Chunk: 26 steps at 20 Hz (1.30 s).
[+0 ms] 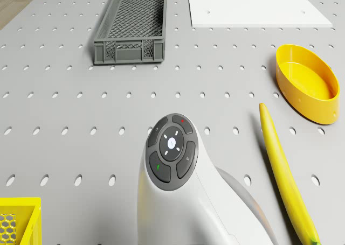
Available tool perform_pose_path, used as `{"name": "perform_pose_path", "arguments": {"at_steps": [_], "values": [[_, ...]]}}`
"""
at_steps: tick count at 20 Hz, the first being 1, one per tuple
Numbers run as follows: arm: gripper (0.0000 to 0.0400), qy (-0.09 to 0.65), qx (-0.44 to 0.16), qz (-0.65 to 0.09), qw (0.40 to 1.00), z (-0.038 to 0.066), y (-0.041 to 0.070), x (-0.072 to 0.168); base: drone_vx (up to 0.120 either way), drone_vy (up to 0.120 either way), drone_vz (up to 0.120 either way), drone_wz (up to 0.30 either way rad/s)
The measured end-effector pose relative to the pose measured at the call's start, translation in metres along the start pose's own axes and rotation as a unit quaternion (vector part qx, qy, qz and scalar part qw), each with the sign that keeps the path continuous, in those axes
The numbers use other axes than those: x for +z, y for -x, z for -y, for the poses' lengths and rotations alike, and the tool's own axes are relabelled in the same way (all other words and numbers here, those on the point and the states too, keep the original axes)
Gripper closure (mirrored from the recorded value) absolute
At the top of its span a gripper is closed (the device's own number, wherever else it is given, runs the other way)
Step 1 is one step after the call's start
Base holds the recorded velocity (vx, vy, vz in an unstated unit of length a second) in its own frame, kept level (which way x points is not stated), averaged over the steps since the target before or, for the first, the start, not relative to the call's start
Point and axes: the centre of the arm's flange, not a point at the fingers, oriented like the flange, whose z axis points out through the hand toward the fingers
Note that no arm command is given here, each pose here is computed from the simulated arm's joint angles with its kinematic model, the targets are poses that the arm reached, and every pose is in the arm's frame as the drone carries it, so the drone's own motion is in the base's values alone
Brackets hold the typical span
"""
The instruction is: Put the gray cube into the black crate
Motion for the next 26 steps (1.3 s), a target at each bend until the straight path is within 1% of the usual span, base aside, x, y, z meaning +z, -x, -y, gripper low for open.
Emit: {"name": "perform_pose_path", "arguments": {"at_steps": [3, 7, 13, 19, 21, 26], "values": [[0.0110, 0.000, 0.000, 0.000, 1.000, 0.000, 0.000, 0.001, 0.000, 0.000, 0.000, 0.000], [0.0135, 0.000, 0.000, 0.000, 1.000, 0.001, -0.001, 0.002, 0.000, 0.000, 0.000, 0.000], [0.0146, 0.000, 0.000, 0.000, 1.000, 0.001, -0.001, -0.001, 0.000, 0.000, 0.000, 0.000], [0.0149, 0.000, 0.000, 0.000, 1.000, 0.001, -0.001, -0.023, 0.000, 0.000, 0.007, 0.000], [0.0149, 0.000, 0.000, 0.000, 1.000, 0.001, -0.001, -0.032, 0.000, 0.000, 0.120, 0.000], [0.0150, 0.000, 0.000, 0.000, 1.000, 0.001, -0.001, -0.046, 0.112, 0.120, 0.120, 0.000]]}}
